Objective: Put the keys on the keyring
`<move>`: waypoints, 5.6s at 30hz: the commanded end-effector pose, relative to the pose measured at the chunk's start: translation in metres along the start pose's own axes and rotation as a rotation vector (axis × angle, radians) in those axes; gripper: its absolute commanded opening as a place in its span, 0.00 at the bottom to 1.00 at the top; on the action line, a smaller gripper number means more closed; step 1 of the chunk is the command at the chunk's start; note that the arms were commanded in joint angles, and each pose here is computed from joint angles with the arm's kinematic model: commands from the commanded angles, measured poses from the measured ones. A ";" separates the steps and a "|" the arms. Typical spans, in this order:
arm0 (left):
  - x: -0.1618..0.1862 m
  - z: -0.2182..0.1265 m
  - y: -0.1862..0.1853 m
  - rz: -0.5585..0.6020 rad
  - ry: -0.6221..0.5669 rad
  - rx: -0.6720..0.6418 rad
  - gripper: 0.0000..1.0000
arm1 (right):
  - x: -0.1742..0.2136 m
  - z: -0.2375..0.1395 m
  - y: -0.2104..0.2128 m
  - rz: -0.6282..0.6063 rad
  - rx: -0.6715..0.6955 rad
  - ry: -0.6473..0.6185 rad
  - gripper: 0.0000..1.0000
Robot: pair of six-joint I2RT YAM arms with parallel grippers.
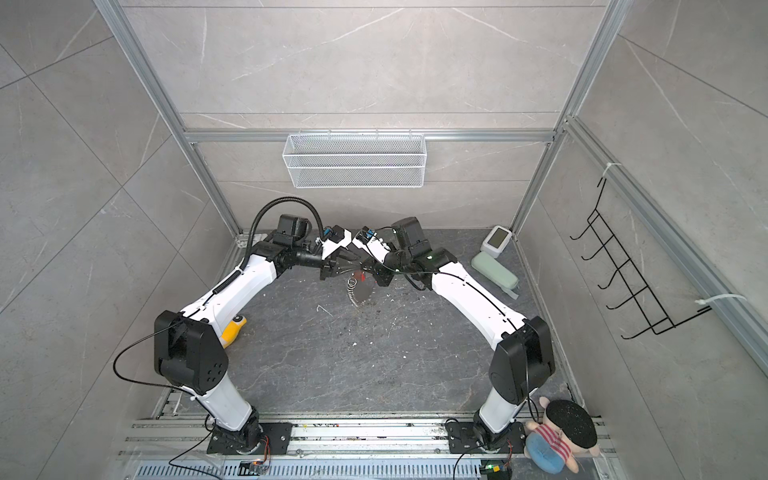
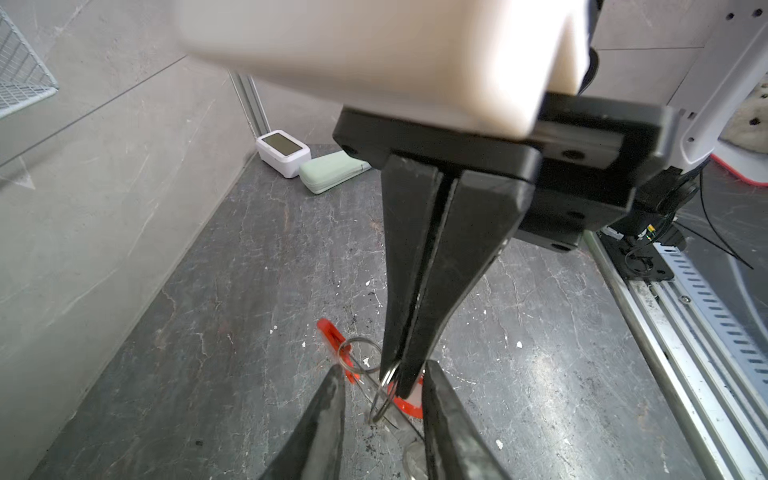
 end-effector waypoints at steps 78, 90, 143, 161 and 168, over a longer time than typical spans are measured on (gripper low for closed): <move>-0.075 -0.034 -0.004 -0.155 -0.544 0.150 0.00 | -0.028 -0.039 -0.044 0.422 -0.248 -0.498 0.16; -0.076 -0.044 -0.003 -0.092 -0.629 0.123 0.00 | -0.032 -0.038 -0.040 0.423 -0.253 -0.511 0.00; -0.083 -0.045 0.003 -0.158 -0.601 0.217 0.00 | -0.051 -0.047 -0.048 0.371 -0.259 -0.528 0.00; -0.087 -0.047 -0.006 -0.075 -0.639 0.181 0.00 | -0.051 -0.013 -0.034 0.405 -0.337 -0.506 0.00; -0.089 -0.050 -0.008 -0.070 -0.646 0.175 0.00 | -0.036 -0.008 -0.031 0.418 -0.307 -0.446 0.00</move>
Point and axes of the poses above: each gripper's point midway between its finger pads, its own z axis out along the fingers, its own y axis along the line the jaws close on, x = y × z, the point moved 5 cm from there along -z, back along the fingers, and after that the axes turned 15 degrees about -z, right-handed, at the moved point
